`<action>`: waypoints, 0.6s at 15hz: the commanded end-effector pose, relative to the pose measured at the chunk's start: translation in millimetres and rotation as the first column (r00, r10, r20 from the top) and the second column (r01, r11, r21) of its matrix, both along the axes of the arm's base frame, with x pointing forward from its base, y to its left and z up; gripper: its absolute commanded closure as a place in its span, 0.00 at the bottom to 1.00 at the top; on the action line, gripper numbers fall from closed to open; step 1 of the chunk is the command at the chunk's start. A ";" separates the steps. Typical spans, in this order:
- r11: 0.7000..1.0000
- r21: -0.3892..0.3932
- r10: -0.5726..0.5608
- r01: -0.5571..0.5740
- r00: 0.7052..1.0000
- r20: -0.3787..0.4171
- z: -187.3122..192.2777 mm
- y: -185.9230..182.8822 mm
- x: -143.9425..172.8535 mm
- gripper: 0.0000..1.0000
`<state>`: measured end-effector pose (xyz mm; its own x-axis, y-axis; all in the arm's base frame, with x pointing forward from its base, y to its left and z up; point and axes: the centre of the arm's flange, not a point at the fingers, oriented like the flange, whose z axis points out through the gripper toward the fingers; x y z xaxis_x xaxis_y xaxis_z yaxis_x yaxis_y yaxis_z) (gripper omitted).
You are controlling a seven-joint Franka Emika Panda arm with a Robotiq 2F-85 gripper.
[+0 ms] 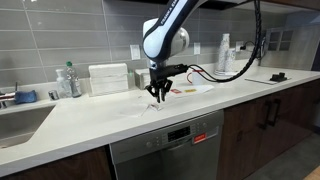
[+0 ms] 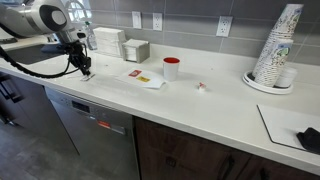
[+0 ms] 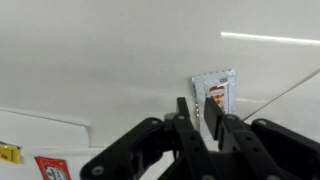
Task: Put the white sachet on the white napkin on the right
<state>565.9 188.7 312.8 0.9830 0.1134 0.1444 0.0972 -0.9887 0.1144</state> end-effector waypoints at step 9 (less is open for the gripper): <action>0.985 0.035 0.168 -0.166 0.985 -0.044 -20.5 13.7 9.5 0.00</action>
